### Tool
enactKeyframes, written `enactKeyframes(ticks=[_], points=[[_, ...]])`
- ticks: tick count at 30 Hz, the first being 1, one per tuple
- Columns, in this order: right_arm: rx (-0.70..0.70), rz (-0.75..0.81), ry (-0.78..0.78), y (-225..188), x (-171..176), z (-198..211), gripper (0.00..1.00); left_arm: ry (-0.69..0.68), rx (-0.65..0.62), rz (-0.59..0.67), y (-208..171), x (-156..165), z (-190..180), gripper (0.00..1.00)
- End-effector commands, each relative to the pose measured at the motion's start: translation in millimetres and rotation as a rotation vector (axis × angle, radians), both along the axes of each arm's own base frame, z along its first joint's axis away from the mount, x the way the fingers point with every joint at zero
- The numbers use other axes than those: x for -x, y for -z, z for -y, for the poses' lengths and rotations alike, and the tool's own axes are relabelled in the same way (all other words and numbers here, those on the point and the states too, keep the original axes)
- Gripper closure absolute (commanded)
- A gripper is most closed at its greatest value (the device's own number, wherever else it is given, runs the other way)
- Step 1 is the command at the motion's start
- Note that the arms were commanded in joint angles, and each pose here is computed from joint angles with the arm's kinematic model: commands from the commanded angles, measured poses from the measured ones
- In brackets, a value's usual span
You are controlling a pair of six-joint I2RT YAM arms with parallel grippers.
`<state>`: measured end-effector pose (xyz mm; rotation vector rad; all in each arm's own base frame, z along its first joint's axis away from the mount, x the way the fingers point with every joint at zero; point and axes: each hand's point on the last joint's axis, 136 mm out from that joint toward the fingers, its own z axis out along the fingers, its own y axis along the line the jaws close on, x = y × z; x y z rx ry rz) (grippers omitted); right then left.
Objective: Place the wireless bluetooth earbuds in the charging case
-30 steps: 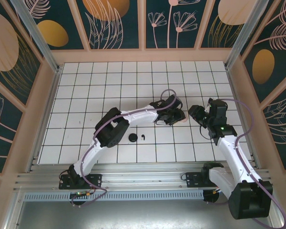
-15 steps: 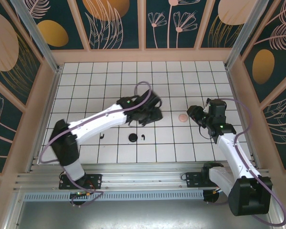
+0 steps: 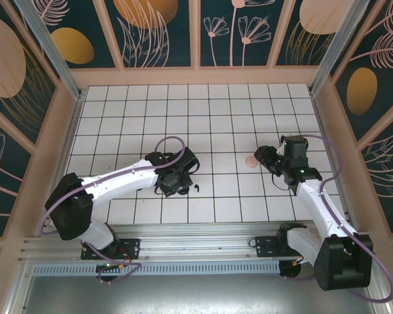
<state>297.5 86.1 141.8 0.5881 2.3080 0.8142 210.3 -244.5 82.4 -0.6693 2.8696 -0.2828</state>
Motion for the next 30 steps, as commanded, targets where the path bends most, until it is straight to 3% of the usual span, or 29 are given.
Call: enactKeyframes(ticks=[1, 16, 30], points=[[-0.006, 0.041, 0.0, -13, -2, -2, 0.59, 0.045, -0.011, -0.037, 14, -8, 5, 0.42], [-0.005, 0.03, 0.022, -14, 3, 1, 0.6, 0.163, -0.039, -0.122, 48, -26, 20, 0.35], [-0.011, 0.019, 0.024, -13, 6, 0, 0.61, 0.183, -0.032, -0.197, 65, -7, 13, 0.36]])
